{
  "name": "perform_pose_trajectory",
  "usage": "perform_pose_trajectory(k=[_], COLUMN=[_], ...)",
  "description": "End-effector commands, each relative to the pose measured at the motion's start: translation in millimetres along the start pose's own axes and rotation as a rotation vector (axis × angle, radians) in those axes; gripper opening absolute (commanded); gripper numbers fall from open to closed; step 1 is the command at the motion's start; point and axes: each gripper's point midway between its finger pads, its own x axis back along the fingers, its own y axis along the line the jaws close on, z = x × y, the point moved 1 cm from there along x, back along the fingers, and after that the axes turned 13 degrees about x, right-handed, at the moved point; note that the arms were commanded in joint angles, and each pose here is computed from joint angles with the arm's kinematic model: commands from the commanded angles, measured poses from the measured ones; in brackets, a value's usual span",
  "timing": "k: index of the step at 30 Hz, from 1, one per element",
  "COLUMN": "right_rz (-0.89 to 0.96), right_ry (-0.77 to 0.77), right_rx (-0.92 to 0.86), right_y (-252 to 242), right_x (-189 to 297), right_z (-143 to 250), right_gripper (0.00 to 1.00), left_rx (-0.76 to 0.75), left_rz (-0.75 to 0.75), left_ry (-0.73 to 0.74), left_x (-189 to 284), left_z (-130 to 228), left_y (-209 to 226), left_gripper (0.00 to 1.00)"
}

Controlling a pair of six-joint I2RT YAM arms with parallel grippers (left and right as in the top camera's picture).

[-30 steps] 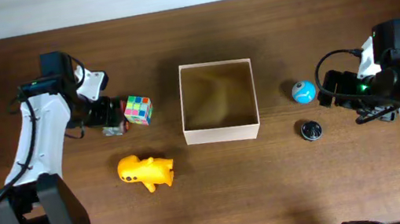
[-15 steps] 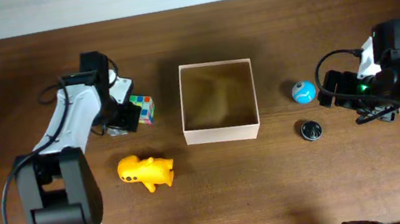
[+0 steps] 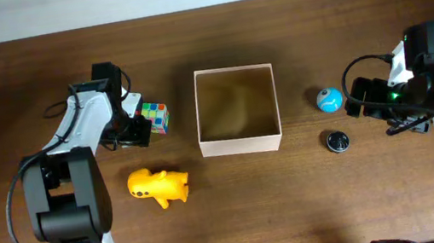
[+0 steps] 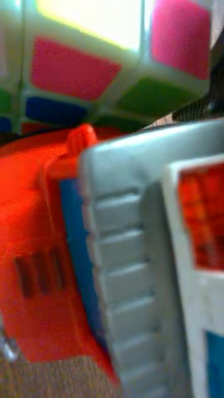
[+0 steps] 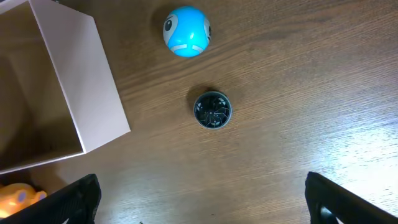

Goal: Pack container
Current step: 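Lower the left gripper and grasp the red toy fire truck, then carry the fire truck into the white box and release it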

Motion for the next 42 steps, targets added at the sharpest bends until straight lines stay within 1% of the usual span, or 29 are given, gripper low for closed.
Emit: perform_pose_trajectory(k=[1,5,8,11,15,16,18,22,25,27,31,34,36,39,42], right_rz=[0.015,0.015,0.015,0.015,0.014,0.015,0.015,0.015,0.015,0.015,0.015,0.015,0.015,0.015,0.015], right_ry=[-0.012,-0.011,-0.011,-0.011,-0.011,-0.011,-0.011,-0.011,-0.011,-0.011,-0.008,-0.008,-0.007,-0.005,-0.004], right_rx=[-0.012,-0.012,-0.012,-0.012,-0.012,-0.012,-0.012,-0.012,-0.012,-0.012,-0.012,-0.012,-0.013,-0.012,-0.012], right_y=[-4,-4,-4,-4,-4,-4,-4,-4,-4,-4,-4,-4,-4,-4,-4], right_x=[5,5,5,5,5,5,5,5,5,5,5,5,5,5,5], right_z=[-3,-3,-3,-3,-3,-3,-3,-3,-3,-3,-2,-2,-2,-2,-1], right_gripper=[0.98,0.99,0.99,0.99,0.99,0.99,0.99,0.99,0.99,0.99,0.99,0.99,0.99,0.99,0.99], left_rx=[0.074,0.078,0.086,0.085,0.085,0.084,0.079,0.035,-0.038,-0.097,-0.266,-0.390,-0.447,-0.485,-0.569], left_rz=[-0.009,0.005,0.004,0.004,0.005,0.007,0.014,0.086,0.162,0.188,0.207,0.213,0.209,0.156,0.133], left_ry=[0.003,0.005,0.010,0.011,-0.008,-0.022,-0.043,-0.091,-0.132,-0.157,-0.215,-0.238,-0.239,-0.223,-0.181], left_x=[-3,-3,-1,9,43,68,100,149,178,188,190,181,173,157,137], left_z=[-3,-3,-2,-6,-18,-25,-31,-35,-34,-33,-33,-33,-32,-32,-29], left_y=[3,1,1,1,1,1,-2,-29,-68,-94,-148,-183,-200,-208,-213], left_gripper=[0.70,0.56,0.52,0.53,0.52,0.49,0.46,0.40,0.39,0.39,0.39,0.39,0.39,0.39,0.37])
